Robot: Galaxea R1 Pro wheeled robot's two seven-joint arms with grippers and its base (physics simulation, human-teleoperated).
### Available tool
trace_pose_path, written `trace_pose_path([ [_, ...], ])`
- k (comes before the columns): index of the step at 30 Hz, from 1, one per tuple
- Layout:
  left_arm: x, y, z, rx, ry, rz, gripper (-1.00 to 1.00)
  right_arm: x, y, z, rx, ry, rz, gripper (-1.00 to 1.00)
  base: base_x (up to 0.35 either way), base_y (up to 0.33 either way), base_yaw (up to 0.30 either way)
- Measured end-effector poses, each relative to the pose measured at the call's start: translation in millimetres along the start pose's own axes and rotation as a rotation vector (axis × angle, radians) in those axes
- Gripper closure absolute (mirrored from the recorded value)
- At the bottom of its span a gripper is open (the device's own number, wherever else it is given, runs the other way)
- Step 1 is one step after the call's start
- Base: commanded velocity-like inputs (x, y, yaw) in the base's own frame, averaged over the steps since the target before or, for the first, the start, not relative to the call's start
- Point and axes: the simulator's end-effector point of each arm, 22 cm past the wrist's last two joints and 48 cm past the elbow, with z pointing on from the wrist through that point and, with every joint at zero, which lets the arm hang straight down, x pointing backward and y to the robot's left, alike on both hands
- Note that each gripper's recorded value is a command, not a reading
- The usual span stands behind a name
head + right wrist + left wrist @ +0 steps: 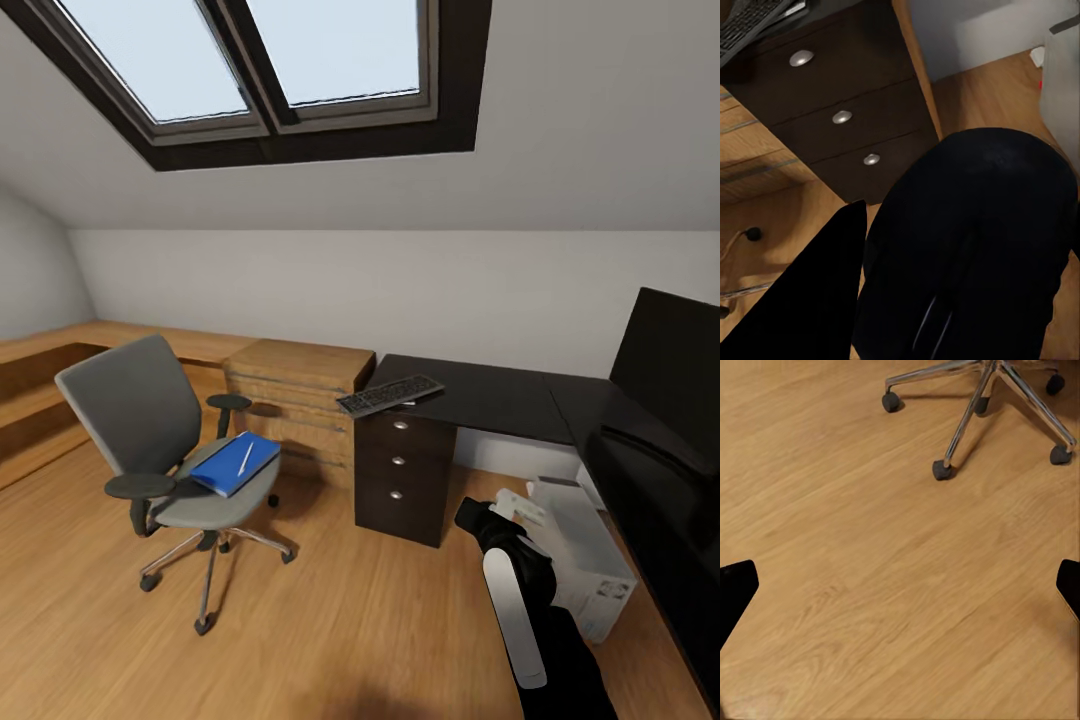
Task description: In the bedroom, organize the workspace by keeping the computer under the desk, ensuring the monitor is on the desk, placing the keyboard on the desk next to the monitor, placing the mouse on the desk next to the keyboard, moving the folder from the swivel chair onto the desk next to the mouse, stacking the notebook on top of the folder with the pen on top of the notebook, and positioning the swivel chair next to the desk.
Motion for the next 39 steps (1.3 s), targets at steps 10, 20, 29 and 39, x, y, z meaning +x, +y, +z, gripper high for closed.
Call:
trace_pose_path([
  [10, -1.1, -1.7, -0.7, -0.001, -0.006, -0.004, -1.0, -1.6, -0.4, -0.8, 0.001, -0.004, 0.0, 1.0, 0.264, -0.03, 0.0],
  [20, -11.2, -6.3, -9.5, 0.01, -0.003, -0.003, -1.0, -17.9, 6.2, -11.1, -0.004, -0.015, 0.002, 1.0, 0.011, -0.004, 0.0],
  [29, 83.1, 9.8, 0.6, -0.047, 0.412, 0.207, -1.0, -29.4, 11.0, -18.1, -0.004, -0.014, 0.002, 1.0, 0.0, 0.0, 0.0],
  [39, 97.7, -15.2, -6.1, 0.052, 0.553, 0.231, -1.0, -41.1, 16.3, -25.8, -0.004, -0.011, 0.0, 1.0, 0.0, 0.0, 0.0],
])
